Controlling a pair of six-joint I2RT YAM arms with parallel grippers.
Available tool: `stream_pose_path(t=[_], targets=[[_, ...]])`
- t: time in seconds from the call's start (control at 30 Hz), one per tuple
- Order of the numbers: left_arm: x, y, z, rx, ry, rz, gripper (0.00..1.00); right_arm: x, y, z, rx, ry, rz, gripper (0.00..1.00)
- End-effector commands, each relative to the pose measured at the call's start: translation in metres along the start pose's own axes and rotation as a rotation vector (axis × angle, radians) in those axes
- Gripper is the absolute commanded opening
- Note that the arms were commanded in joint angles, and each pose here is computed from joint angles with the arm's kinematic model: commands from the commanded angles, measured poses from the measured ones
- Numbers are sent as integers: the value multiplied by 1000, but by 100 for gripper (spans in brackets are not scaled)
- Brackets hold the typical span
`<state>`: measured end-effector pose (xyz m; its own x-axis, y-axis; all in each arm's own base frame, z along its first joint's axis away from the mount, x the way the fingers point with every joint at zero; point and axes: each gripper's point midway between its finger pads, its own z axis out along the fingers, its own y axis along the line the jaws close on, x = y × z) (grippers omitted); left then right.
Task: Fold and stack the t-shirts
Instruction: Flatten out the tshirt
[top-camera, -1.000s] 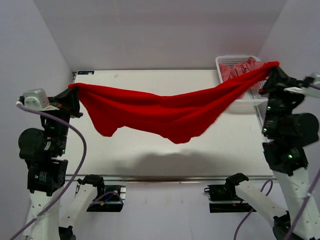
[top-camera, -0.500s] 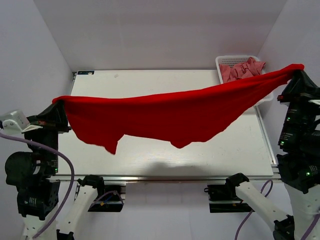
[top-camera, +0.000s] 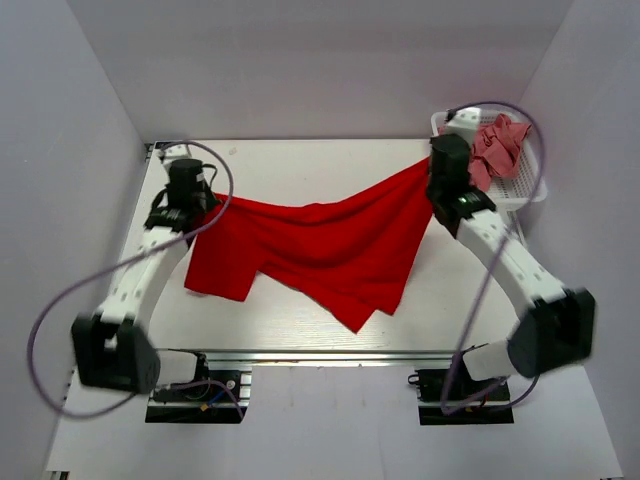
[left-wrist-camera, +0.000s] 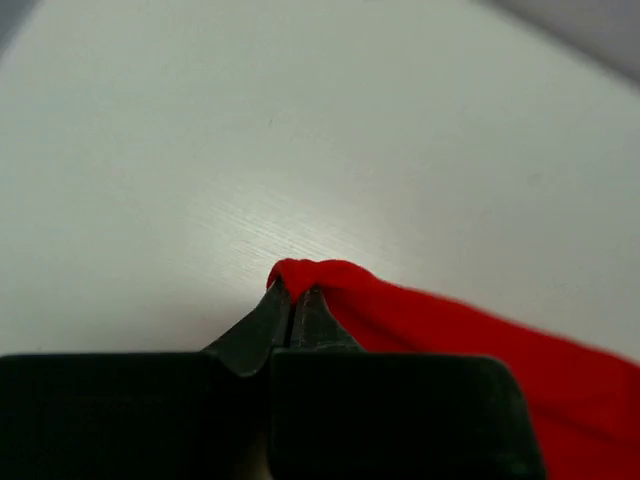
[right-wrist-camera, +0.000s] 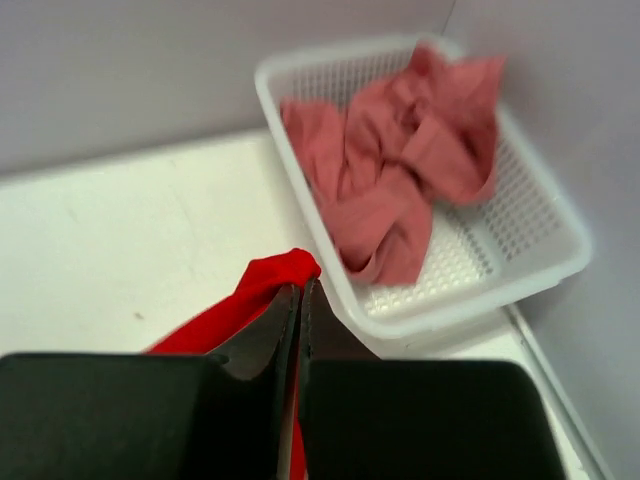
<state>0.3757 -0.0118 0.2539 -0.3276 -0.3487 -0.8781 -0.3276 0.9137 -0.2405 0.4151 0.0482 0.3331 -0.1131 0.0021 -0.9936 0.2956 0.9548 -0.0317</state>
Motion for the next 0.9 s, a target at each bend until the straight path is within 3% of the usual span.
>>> stream_pose_path(t=[0.0,0.03,0.07,0.13,0.17,0.2,0.27,0.3,0.33,0.37,0.4,0.43,0.47,0.53,0.7,0.73,0.77,0.8,0.87], targets=[[27,9,62,-103,75,0,0,-3,10,44,32,7,65,0],[34,10,78,-111,100,13,0,56,26,81,35,127,-20,0],[23,3,92,-105,89,3,0,40,27,97,46,112,-1,0],[51,12,137,-147,173,25,0,69,44,142,66,181,-82,0],[33,3,152,-131,146,9,0,102,50,160,90,228,-133,0],[41,4,165,-133,185,12,0,61,47,176,117,164,-116,0],[51,0,207,-135,233,23,3,126,59,206,125,274,-201,0],[62,6,216,-152,286,28,16,92,67,218,92,218,-170,0],[64,7,226,-147,310,36,29,97,73,222,79,222,-174,0],[65,2,243,-141,320,36,40,125,76,232,75,257,-234,7],[69,1,245,-138,347,51,80,116,81,235,58,237,-231,24],[57,-1,250,-122,325,37,90,115,84,237,38,228,-241,49],[57,-2,249,-112,329,48,100,112,84,236,20,226,-230,63],[48,-12,242,-63,317,44,100,102,94,230,-44,209,-219,90],[22,-9,204,-48,292,32,100,77,111,191,-235,221,-259,90],[39,1,193,-75,331,42,100,78,118,182,-271,245,-235,90],[21,-1,172,-61,295,35,100,94,116,170,-296,328,-223,90],[21,4,159,-71,291,36,100,72,114,155,-312,314,-189,90],[50,20,133,-91,336,31,100,87,114,124,-358,409,-122,90]])
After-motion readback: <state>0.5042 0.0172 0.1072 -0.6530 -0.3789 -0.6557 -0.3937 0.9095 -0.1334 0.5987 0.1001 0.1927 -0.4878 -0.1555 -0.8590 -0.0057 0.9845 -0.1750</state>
